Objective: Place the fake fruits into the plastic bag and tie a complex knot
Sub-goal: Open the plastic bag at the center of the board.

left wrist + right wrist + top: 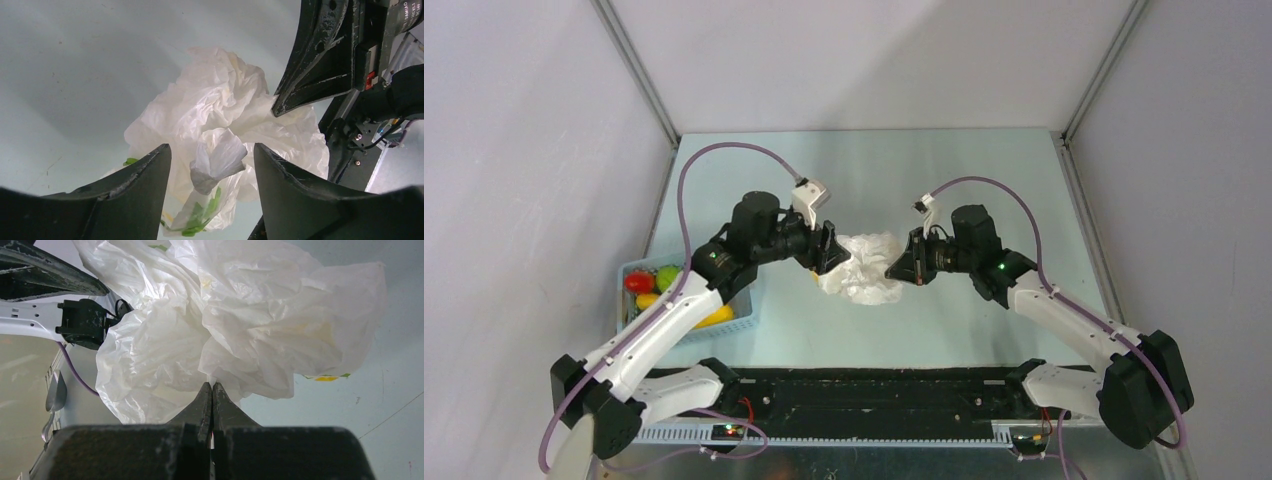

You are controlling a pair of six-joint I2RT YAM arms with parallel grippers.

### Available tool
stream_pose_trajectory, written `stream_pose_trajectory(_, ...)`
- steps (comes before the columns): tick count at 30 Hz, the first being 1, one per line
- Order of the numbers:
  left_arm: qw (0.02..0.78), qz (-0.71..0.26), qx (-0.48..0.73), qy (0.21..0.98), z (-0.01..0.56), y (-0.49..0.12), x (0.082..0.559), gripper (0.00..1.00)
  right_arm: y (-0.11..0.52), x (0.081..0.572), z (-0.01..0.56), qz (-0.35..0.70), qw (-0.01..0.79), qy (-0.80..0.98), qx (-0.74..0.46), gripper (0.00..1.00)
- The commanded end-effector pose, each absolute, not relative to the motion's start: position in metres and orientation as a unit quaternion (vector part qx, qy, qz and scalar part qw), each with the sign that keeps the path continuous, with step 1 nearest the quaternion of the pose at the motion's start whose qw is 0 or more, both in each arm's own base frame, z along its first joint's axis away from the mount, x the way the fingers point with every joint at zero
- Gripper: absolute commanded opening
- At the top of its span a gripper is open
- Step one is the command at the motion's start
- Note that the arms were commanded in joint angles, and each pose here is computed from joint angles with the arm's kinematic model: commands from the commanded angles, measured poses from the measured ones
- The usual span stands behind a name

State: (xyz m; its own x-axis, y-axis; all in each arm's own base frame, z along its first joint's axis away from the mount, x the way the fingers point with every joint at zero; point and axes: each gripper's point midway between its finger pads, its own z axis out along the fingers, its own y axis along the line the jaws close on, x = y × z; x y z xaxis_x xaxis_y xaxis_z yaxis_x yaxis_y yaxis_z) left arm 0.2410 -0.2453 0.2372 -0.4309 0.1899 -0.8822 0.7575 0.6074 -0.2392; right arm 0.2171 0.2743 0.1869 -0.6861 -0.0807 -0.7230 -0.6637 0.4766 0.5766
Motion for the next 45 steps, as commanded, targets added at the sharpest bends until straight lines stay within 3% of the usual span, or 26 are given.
stream_pose_trajectory(1, 0.46, -0.335, 0.292, 0.769, 0.26, -0.251, 0.246, 0.67, 0.279, 0.219, 0.2, 0.463, 0.34, 0.782, -0.241, 0.0)
stream_pose_trajectory(3, 0.458, -0.335, 0.289, 0.771, 0.258, -0.251, 0.247, 0.56, 0.278, 0.218, 0.199, 0.458, 0.342, 0.784, -0.242, 0.0)
stream_pose_trajectory(5, 0.457, -0.336, 0.286, 0.772, 0.258, -0.252, 0.248, 0.37, 0.276, 0.221, 0.198, 0.448, 0.346, 0.79, -0.236, 0.0)
stream_pose_trajectory(7, 0.457, -0.338, 0.289, 0.77, 0.259, -0.252, 0.246, 0.11, 0.271, 0.225, 0.194, 0.431, 0.351, 0.8, -0.223, 0.0)
stream_pose_trajectory(9, 0.46, -0.336, 0.298, 0.766, 0.259, -0.251, 0.243, 0.01, 0.262, 0.235, 0.189, 0.403, 0.363, 0.817, -0.196, 0.0)
stream_pose_trajectory(12, 0.476, -0.321, 0.33, 0.749, 0.257, -0.25, 0.235, 0.0, 0.239, 0.25, 0.183, 0.341, 0.394, 0.84, -0.151, 0.04)
stream_pose_trajectory(14, 0.482, -0.3, 0.37, 0.735, 0.252, -0.253, 0.224, 0.0, 0.23, 0.251, 0.188, 0.318, 0.415, 0.839, -0.152, 0.24)
stream_pose_trajectory(15, 0.478, -0.293, 0.4, 0.725, 0.246, -0.258, 0.213, 0.0, 0.229, 0.25, 0.19, 0.307, 0.424, 0.838, -0.155, 0.4)
stream_pose_trajectory(17, 0.476, -0.267, 0.421, 0.724, 0.237, -0.26, 0.208, 0.0, 0.227, 0.244, 0.201, 0.294, 0.449, 0.826, -0.172, 0.59)
stream_pose_trajectory(22, 0.446, -0.275, 0.455, 0.72, 0.223, -0.274, 0.194, 0.0, 0.237, 0.23, 0.224, 0.283, 0.499, 0.789, -0.22, 0.83)
stream_pose_trajectory(25, 0.438, -0.29, 0.471, 0.708, 0.221, -0.281, 0.185, 0.0, 0.251, 0.23, 0.218, 0.295, 0.489, 0.787, -0.232, 0.83)
stream_pose_trajectory(34, 0.445, -0.288, 0.494, 0.69, 0.222, -0.281, 0.176, 0.0, 0.282, 0.235, 0.185, 0.329, 0.445, 0.795, -0.245, 0.73)
stream_pose_trajectory(45, 0.444, -0.288, 0.507, 0.68, 0.219, -0.28, 0.173, 0.0, 0.308, 0.242, 0.175, 0.364, 0.451, 0.768, -0.273, 0.61)
